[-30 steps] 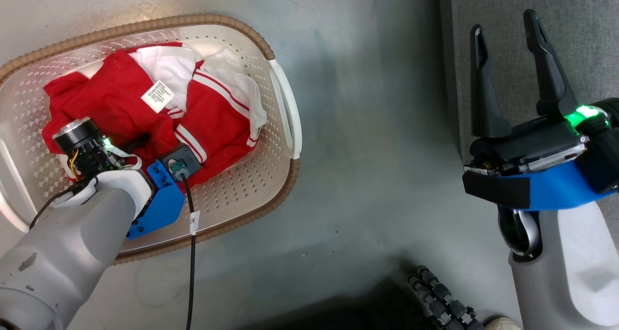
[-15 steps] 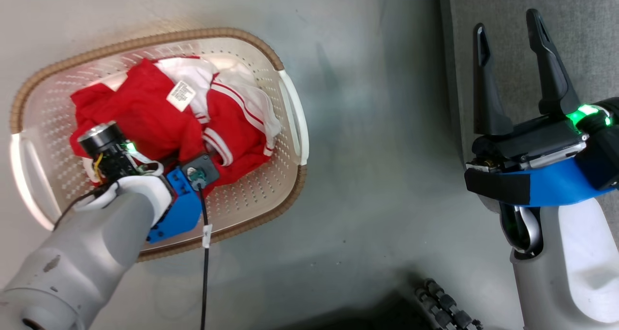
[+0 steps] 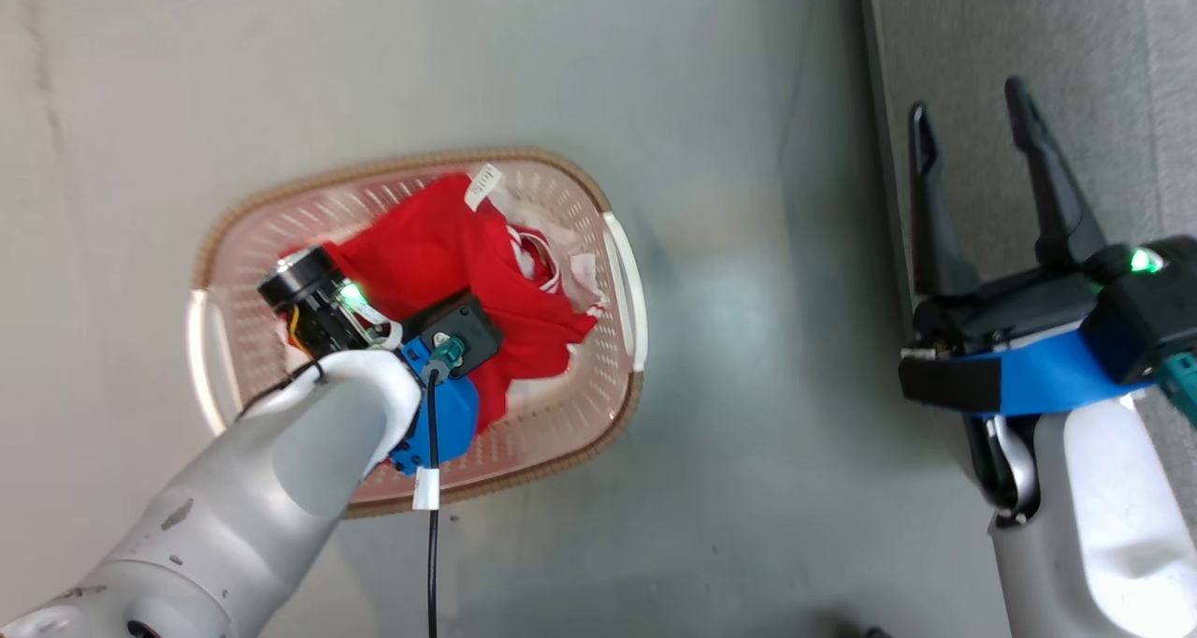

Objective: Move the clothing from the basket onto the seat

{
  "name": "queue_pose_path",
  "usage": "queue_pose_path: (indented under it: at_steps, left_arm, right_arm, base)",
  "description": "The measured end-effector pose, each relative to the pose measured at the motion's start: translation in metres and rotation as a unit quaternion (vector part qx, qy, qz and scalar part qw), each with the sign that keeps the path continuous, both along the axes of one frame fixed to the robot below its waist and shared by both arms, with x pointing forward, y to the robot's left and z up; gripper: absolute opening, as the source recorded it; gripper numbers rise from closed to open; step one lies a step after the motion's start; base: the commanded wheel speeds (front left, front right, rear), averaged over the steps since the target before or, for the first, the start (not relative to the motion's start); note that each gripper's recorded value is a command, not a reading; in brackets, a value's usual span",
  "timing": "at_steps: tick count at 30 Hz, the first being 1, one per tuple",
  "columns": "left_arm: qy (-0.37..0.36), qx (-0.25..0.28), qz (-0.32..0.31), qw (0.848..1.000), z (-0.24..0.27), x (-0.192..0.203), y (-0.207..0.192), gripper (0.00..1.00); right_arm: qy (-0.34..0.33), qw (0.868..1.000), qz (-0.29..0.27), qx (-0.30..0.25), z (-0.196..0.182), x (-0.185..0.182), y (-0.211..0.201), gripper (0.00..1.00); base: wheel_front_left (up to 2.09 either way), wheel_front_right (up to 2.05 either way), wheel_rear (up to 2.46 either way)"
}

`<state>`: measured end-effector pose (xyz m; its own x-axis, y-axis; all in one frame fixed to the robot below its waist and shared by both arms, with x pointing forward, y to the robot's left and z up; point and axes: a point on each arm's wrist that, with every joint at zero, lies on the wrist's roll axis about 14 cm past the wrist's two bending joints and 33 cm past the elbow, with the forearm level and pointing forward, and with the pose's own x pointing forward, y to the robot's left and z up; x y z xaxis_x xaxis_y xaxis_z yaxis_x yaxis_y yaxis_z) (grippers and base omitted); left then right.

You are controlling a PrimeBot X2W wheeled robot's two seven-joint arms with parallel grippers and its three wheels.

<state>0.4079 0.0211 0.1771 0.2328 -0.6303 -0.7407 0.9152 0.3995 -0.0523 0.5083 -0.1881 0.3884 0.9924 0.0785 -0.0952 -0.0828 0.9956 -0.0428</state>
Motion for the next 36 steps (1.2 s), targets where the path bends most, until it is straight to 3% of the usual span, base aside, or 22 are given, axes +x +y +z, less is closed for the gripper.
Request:
queue_pose_path:
  at_steps: [8, 20, 27, 36]
  left_arm:
    - [-0.058, -0.076, 0.073, 0.993, 0.085, 0.031, -0.014, 0.0]
    - [-0.18, -0.188, 0.142, 0.955, 0.22, 0.053, -0.017, 0.0]
    - [-0.23, -0.233, 0.161, 0.931, 0.277, 0.047, -0.017, 0.0]
    - [-0.264, -0.27, 0.156, 0.913, 0.321, 0.019, -0.025, 0.0]
  right_arm:
    - [-0.032, 0.999, 0.009, 0.005, 0.043, -0.018, 0.01, 1.0]
    - [-0.079, 0.997, 0.017, 0.011, 0.1, -0.055, 0.018, 1.0]
    - [-0.097, 0.995, 0.015, 0.015, 0.12, -0.08, 0.018, 1.0]
    - [-0.107, 0.994, 0.006, 0.018, 0.132, -0.115, 0.013, 1.0]
  base:
    - [0.0, 0.0, 0.0]
    - [0.0, 0.0, 0.0]
    - [0.0, 0.0, 0.0]
    - [0.0, 0.0, 0.0]
